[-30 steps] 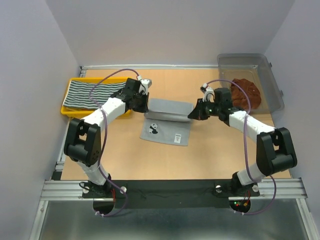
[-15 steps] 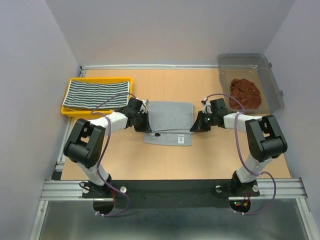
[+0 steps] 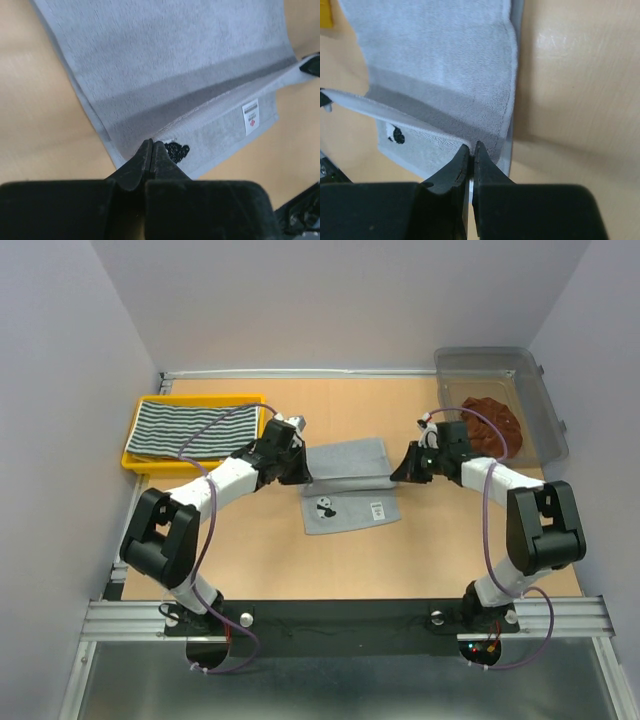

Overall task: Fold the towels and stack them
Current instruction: Fold the towel

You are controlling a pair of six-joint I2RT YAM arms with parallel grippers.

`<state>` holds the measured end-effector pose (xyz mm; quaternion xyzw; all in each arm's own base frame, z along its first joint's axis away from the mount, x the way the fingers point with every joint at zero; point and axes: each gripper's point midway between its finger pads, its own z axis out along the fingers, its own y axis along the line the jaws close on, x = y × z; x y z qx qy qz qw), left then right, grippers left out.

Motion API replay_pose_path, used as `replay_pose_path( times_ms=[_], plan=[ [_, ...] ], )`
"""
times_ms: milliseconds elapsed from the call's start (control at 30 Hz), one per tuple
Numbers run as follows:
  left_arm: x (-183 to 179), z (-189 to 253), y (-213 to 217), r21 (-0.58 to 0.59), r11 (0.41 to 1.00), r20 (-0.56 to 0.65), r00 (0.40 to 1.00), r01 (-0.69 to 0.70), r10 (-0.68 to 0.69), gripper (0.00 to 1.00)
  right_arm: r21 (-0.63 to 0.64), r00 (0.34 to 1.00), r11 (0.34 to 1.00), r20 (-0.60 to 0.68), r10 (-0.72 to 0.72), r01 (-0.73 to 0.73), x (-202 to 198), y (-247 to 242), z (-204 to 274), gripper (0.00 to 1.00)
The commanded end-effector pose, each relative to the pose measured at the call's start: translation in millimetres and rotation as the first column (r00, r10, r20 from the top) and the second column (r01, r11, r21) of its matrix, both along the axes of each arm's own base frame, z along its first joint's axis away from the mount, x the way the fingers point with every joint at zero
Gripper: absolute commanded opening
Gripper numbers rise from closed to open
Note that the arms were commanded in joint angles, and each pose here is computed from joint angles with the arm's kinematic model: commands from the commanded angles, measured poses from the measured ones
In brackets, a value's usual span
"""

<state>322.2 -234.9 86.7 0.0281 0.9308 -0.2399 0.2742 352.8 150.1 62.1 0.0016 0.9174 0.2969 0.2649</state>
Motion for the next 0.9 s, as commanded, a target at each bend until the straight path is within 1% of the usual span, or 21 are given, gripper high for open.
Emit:
replay_pose_path(
  times_ms=[0,167,333,467,533,667,733,867],
  plan=[
    [9,20,42,0.174,0.982,0.063,0.996,-0.074,0.064,0.0,-0.042,0.994,0.999,0.11,-0.02,0.025,15,-17,33,0.01],
    [3,33,52,0.211,0.975,0.084,0.995,-0.068,0.051,0.0,-0.026,0.991,1.0,0.136,-0.004,0.008,5,-15,52,0.01],
    [-6,27,55,0.221,0.974,0.068,0.997,-0.046,0.032,0.0,-0.004,0.991,1.0,0.13,0.012,-0.011,-6,-12,57,0.01],
    [-18,9,52,0.201,0.979,0.03,0.999,-0.023,0.017,0.0,-0.007,0.994,1.0,0.104,0.019,-0.018,-12,-12,48,0.01],
    [-21,-1,50,0.193,0.981,0.011,1.0,-0.015,0.013,0.0,-0.008,0.997,1.0,0.07,0.024,-0.023,-17,-12,37,0.01],
    [-40,-31,48,0.187,0.982,-0.063,0.998,0.01,0.002,0.0,-0.003,1.0,1.0,0.004,0.02,-0.02,-24,-12,17,0.0],
    [-44,-40,49,0.185,0.983,-0.083,0.996,-0.002,0.018,0.0,-0.001,1.0,1.0,-0.024,0.015,-0.015,-28,-12,10,0.0],
    [-51,-61,57,0.218,0.976,-0.112,0.993,-0.019,0.044,0.0,-0.008,0.997,1.0,-0.08,-0.002,0.001,-35,-14,-6,0.0]
  ],
)
